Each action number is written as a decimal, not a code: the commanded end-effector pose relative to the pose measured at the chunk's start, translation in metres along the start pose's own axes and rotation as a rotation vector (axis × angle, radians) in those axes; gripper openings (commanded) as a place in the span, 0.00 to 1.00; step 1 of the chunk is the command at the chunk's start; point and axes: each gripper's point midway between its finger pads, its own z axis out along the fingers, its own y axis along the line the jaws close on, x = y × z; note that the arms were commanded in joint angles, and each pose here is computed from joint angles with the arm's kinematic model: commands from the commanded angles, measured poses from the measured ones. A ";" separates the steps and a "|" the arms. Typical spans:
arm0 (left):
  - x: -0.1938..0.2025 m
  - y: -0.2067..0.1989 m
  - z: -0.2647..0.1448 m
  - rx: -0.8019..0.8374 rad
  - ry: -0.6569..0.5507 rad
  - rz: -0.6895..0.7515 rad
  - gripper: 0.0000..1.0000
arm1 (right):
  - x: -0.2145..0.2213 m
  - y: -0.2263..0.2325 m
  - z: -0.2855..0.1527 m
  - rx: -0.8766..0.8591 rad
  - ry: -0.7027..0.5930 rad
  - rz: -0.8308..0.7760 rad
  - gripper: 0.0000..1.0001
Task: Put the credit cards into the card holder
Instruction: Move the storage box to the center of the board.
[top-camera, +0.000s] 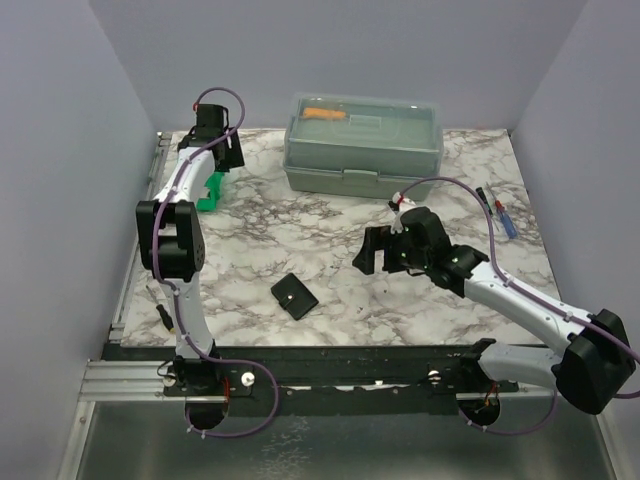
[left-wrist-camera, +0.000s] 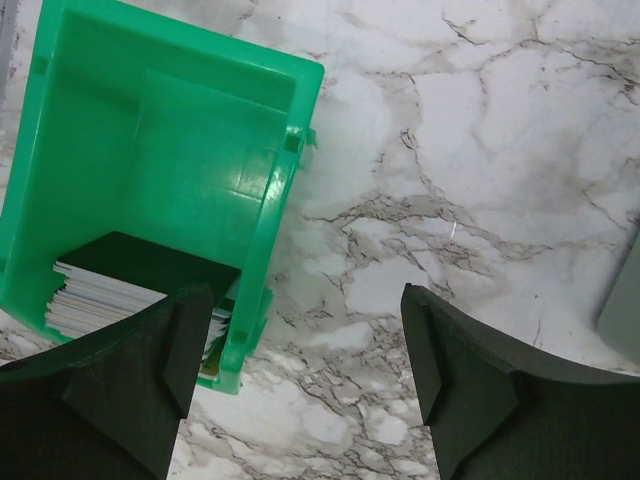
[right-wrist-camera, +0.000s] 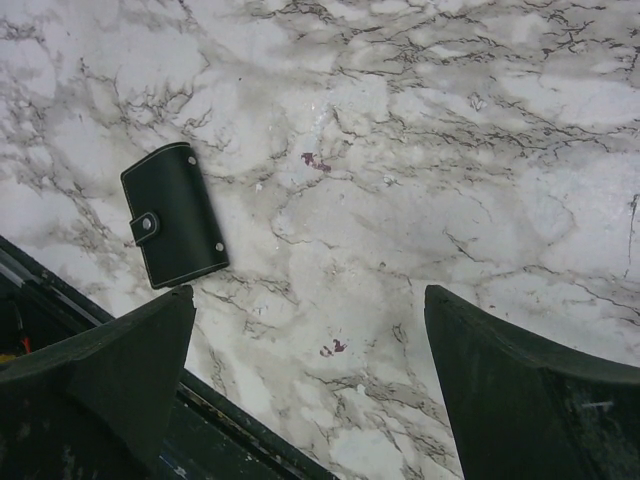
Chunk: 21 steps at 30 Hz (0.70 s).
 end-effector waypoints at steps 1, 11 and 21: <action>-0.001 0.009 0.017 -0.033 0.035 0.032 0.80 | 0.011 -0.005 -0.007 0.012 0.034 0.002 1.00; 0.010 0.010 0.040 -0.051 0.077 0.043 0.60 | 0.016 -0.009 -0.007 0.039 0.047 0.028 1.00; 0.026 0.013 0.049 -0.064 0.114 0.050 0.44 | 0.012 -0.006 -0.009 0.032 0.036 0.046 1.00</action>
